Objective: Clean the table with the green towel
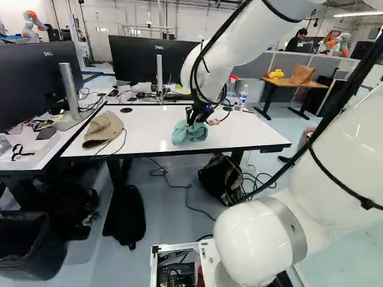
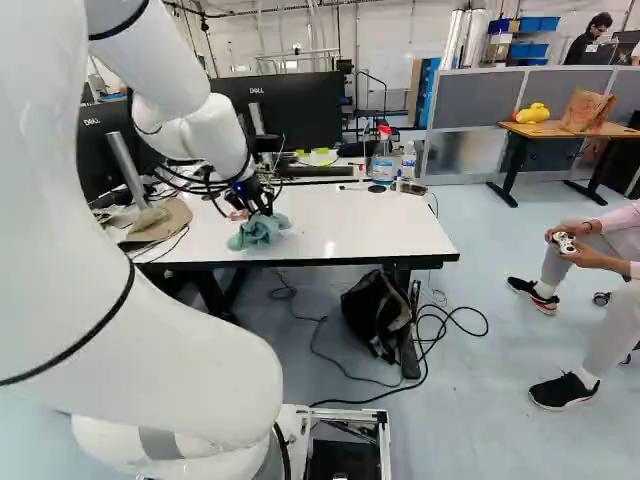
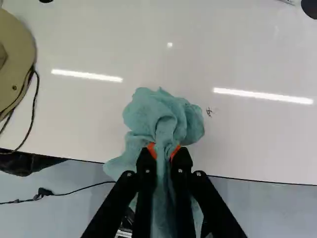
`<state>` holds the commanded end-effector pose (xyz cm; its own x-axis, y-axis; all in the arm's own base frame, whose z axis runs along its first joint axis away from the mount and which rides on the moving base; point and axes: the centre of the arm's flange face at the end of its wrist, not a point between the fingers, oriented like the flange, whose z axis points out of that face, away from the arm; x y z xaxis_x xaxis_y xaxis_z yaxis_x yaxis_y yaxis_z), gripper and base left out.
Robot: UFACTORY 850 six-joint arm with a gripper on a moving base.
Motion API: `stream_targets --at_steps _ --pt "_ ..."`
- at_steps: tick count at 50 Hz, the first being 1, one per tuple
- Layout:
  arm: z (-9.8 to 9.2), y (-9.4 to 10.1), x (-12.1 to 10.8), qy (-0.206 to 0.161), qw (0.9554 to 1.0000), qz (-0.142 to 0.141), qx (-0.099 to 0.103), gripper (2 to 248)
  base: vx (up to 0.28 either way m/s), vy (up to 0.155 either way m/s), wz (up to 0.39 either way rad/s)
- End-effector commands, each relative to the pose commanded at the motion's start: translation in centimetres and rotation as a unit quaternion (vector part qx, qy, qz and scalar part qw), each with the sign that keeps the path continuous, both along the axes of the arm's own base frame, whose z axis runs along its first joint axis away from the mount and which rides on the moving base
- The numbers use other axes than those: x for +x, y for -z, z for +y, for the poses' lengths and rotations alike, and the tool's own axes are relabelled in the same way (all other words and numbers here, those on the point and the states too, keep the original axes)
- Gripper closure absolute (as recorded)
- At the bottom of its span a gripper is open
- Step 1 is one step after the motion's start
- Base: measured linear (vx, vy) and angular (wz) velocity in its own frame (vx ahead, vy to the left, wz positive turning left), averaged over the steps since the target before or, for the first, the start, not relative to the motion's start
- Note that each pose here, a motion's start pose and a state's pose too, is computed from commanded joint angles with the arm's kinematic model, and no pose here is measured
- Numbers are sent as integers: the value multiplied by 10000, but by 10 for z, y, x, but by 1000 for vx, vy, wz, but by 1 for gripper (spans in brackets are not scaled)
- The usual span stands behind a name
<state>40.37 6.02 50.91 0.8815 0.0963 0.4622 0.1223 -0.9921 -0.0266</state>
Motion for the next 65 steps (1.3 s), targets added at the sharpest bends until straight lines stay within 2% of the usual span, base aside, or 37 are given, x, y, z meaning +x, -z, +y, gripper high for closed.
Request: stream_targets --at_steps 31,49,65 --pt "-47 -1 43 586 9983 23 -2 204 0 0 0" --pt "-56 16 86 697 9974 202 -15 204 0 0 0" --pt "-56 37 94 697 9967 410 -31 204 0 0 0"
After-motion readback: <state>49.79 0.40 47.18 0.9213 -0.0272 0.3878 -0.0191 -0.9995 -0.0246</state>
